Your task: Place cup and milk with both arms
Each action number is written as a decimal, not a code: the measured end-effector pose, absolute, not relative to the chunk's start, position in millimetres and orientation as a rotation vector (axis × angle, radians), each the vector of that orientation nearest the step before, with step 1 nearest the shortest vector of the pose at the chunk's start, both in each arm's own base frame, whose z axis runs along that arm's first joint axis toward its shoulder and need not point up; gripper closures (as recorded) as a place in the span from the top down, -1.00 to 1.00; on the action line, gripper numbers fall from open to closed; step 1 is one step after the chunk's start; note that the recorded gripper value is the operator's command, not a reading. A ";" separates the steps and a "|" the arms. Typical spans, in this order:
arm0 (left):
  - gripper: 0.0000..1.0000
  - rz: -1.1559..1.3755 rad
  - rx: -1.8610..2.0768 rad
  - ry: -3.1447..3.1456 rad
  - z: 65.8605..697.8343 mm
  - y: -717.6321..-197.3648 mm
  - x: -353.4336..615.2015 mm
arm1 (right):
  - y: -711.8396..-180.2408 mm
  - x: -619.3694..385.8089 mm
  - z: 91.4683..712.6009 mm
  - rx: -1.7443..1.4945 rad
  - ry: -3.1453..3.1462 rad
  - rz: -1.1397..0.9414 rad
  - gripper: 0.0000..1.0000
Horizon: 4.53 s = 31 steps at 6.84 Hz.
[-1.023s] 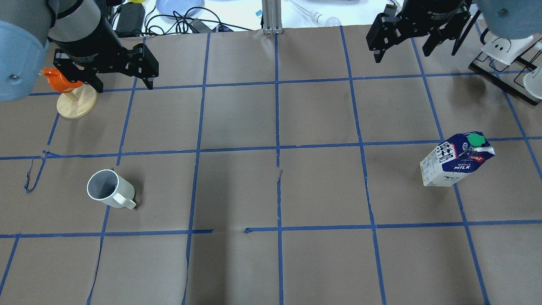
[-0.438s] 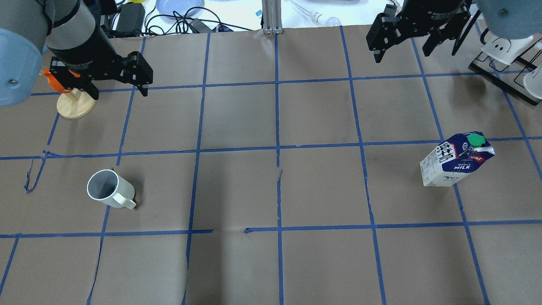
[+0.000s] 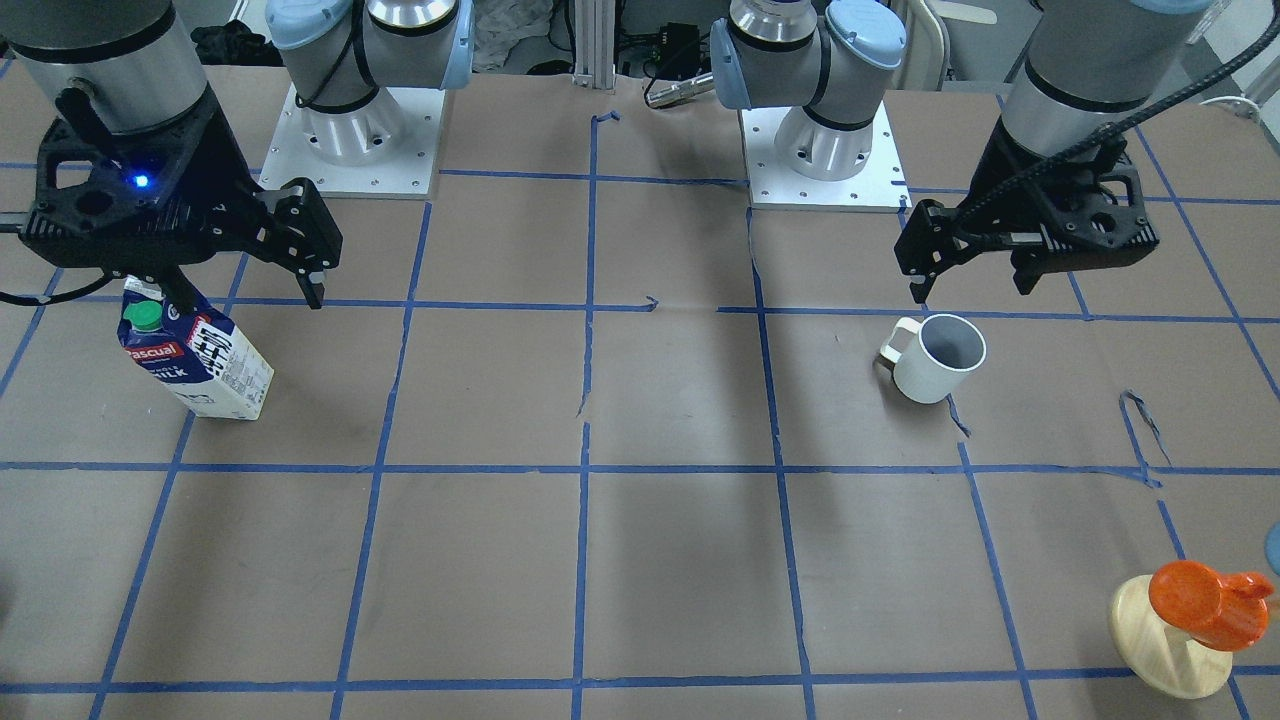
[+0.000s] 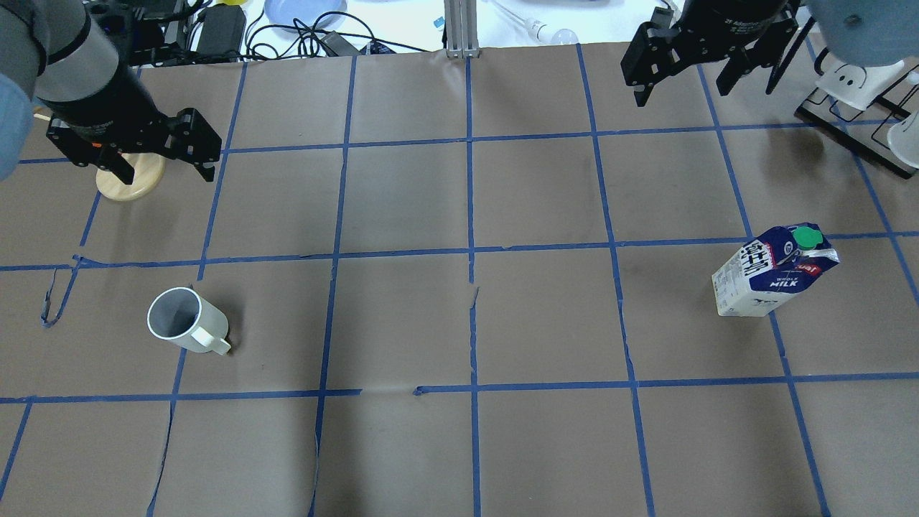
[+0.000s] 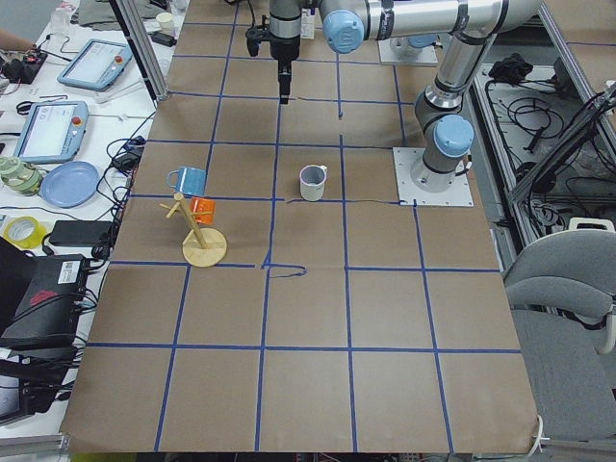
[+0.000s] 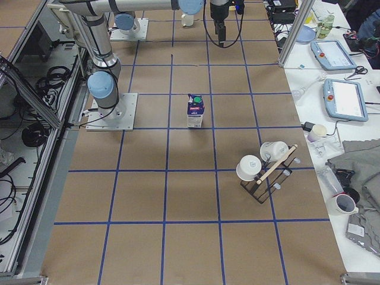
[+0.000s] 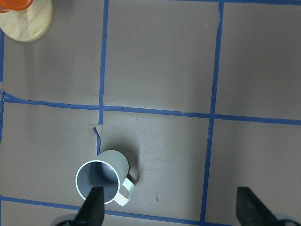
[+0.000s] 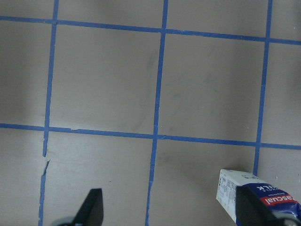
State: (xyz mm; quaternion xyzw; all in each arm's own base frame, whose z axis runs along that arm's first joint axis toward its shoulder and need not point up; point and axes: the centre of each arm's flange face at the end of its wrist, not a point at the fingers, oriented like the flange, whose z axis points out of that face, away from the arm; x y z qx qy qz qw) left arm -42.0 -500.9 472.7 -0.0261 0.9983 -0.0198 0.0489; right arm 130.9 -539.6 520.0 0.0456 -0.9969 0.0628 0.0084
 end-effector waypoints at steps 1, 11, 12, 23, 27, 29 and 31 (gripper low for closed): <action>1.00 -0.030 -0.063 3.044 465.0 -496.6 -24.2 | -539.5 130.9 520.1 0.142 -3.115 0.196 1.00; 0.33 0.160 -0.184 3.096 272.6 -416.2 111.5 | -539.6 131.4 520.1 0.144 -3.120 0.198 1.00; 0.28 0.173 -0.197 3.101 264.6 -414.2 121.3 | -539.7 131.4 520.3 0.144 -3.119 0.200 1.00; -1.00 0.053 -0.213 3.214 252.8 -436.7 121.1 | -540.0 130.7 520.6 0.142 -3.116 0.204 1.00; -1.00 -0.110 -0.307 3.151 314.8 -484.7 11.7 | -540.4 129.8 520.8 0.140 -3.115 0.206 1.00; -1.00 -0.156 -0.419 3.149 326.9 -507.9 -82.8 | -540.6 129.4 521.0 0.138 -3.114 0.209 1.00; -1.00 -0.242 -0.596 3.163 323.3 -531.7 -162.0 | -540.5 130.0 521.0 0.140 -3.114 0.210 1.00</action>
